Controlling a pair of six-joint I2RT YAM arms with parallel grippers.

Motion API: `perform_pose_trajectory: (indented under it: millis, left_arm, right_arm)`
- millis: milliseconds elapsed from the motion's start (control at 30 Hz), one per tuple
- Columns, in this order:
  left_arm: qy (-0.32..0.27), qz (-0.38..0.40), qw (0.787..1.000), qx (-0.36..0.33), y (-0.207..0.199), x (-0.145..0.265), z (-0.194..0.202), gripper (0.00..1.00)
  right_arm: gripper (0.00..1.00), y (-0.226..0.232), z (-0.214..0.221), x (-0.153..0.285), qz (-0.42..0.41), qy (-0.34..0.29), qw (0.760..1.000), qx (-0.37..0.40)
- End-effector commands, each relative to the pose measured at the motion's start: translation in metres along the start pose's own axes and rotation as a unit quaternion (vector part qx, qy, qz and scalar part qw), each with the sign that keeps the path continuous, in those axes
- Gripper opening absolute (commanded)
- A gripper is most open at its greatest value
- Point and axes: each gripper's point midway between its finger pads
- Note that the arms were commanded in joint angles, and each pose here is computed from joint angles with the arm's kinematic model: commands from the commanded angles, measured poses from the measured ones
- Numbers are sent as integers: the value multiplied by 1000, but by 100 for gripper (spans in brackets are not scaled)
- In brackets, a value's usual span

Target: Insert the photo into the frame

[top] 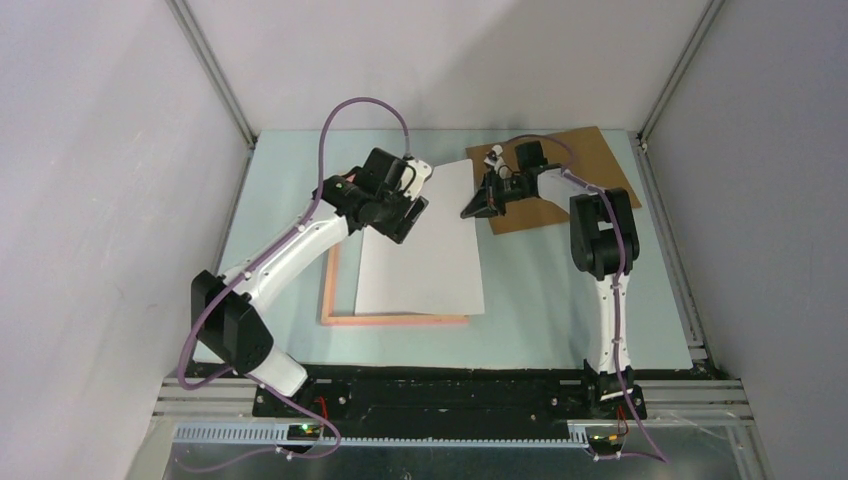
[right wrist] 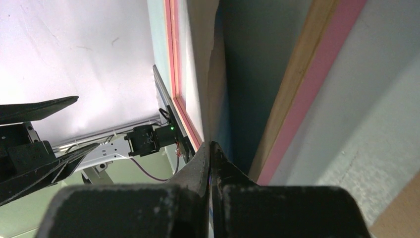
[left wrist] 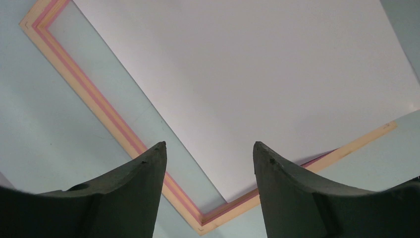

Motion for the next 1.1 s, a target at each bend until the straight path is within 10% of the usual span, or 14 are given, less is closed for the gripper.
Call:
perform_pose_trajectory:
  millis: [0,1067]
  left_arm:
    - [-27,-20,999,-8,9,15,-8,70]
    - [-32,-34,999,-8,14,17,-8,80]
  right_arm:
    - [0,19,-8,-14,-27,-1,999,18]
    - [0,14,-24,-65,-20,8,999,29]
Point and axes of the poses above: each gripper's point midway between its finger pads, its own x axis back along the fingers, its own y axis along the line the jaws close on, z = x × y, and after that the axes turned 3 degrees about -x, right-handed
